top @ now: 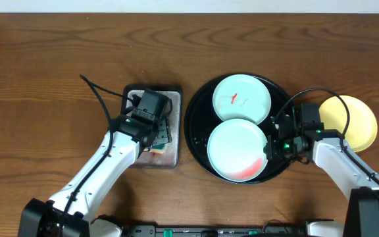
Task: Clean dirty plates on tray and stack at the side
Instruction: 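Lift the pale green plate off the black tray with the right gripper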
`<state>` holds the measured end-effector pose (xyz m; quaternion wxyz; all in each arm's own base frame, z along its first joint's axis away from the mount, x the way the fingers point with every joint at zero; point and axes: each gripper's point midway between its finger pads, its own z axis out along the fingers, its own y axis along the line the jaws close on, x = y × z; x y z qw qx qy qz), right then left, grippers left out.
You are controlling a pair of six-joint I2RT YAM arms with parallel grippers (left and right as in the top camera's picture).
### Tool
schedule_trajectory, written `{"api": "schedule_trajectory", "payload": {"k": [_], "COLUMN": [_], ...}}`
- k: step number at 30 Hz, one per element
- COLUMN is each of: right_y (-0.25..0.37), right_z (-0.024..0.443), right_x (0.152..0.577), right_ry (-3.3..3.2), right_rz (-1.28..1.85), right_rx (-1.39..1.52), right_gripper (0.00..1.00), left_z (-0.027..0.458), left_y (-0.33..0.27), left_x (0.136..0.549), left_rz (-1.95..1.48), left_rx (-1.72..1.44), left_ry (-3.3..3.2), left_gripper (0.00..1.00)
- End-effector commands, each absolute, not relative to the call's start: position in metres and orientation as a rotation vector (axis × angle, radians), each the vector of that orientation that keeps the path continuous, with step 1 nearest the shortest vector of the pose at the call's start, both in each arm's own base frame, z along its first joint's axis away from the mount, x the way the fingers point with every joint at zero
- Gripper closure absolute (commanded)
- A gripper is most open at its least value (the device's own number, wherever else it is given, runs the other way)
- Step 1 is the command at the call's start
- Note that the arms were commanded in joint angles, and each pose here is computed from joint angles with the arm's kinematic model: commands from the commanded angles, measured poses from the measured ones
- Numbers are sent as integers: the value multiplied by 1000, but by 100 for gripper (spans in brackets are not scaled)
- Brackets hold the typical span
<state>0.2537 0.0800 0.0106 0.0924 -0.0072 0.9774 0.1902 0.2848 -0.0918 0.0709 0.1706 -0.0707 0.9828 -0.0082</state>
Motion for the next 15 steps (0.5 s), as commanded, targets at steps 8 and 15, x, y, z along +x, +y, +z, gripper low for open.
{"api": "schedule_trajectory", "payload": {"k": [8,15], "right_y": [45,19], "right_z": [79,125], "right_x": [288,293], "right_ry": [2628,2444], "right_rz": [239,-56], "right_rx": [-30,-5], "right_gripper": [99,99], "left_z": [67,67], "left_y": [-90,-90], "left_x": [282,282], "left_rz": [-16,-16], "left_rx": [-210,-210], "left_ry": [2807,2807], "left_gripper": [27,27]}}
